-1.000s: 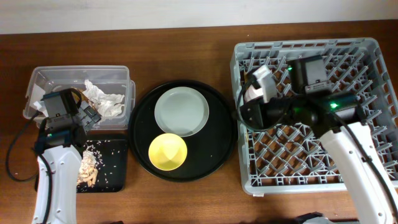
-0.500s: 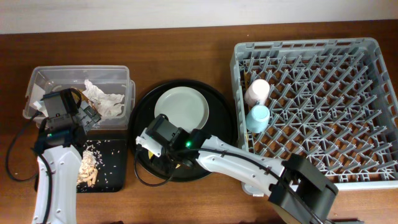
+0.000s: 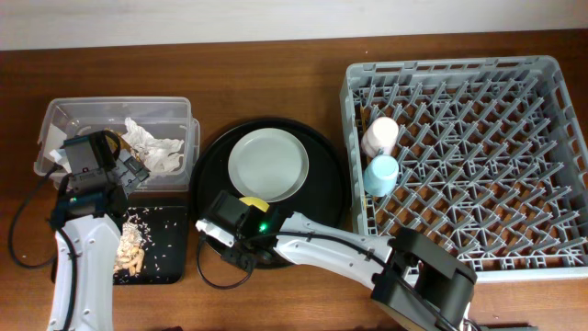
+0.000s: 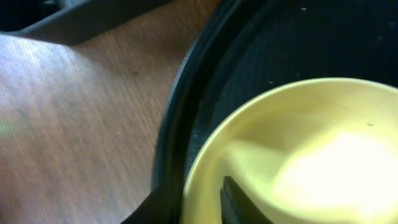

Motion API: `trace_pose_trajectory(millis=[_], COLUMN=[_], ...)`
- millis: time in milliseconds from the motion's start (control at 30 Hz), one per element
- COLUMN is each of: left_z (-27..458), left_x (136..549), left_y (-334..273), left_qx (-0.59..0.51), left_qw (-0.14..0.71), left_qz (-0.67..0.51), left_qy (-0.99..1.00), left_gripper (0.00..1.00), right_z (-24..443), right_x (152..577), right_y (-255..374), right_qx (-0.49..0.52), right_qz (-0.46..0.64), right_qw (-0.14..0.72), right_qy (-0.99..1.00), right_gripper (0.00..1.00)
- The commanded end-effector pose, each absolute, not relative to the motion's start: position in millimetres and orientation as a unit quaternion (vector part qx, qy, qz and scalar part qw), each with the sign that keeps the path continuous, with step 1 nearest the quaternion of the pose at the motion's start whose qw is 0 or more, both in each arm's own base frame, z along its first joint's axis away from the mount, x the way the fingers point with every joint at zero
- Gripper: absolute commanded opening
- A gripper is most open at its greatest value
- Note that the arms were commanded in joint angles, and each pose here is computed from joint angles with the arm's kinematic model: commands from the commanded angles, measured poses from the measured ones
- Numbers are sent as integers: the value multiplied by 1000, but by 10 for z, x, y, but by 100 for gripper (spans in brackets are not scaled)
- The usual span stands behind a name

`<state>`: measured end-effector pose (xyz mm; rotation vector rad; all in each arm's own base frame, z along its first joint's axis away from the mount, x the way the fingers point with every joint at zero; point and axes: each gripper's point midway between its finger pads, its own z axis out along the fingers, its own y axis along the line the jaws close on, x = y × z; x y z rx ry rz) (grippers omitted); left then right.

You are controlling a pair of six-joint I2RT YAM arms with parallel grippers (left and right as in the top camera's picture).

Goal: Sort waste into correct bins and load items into the dishwasher rack
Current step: 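Carry the yellow bowl to the rack and set it down with the right gripper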

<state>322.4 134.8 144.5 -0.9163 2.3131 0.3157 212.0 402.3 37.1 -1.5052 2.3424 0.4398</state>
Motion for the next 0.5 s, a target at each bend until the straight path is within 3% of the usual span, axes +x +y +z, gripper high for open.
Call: trace_pose_trajectory(millis=[0, 67, 200, 300, 467], left_z=[1525, 1525, 1525, 1525, 1525], left_x=[3240, 3240, 3240, 3240, 3240], left_y=[1375, 1375, 1375, 1375, 1375], left_qx=[-346, -346, -346, -346, -346], left_qw=[321, 321, 321, 321, 321], left_qz=[124, 124, 124, 124, 124], left_qy=[873, 873, 873, 873, 873], left_gripper=[99, 99, 99, 99, 99], right_z=[310, 333, 918, 1899, 2849], right_x=[2159, 2124, 2323, 2444, 2424], right_y=[3980, 4008, 3916, 3328, 2046], right_qx=[-524, -525, -464, -407, -274], right_qz=[134, 147, 182, 258, 311], right_qw=[162, 158, 198, 226, 284], right_qy=[825, 823, 844, 846, 865], right_gripper=[8, 4, 4, 4, 4])
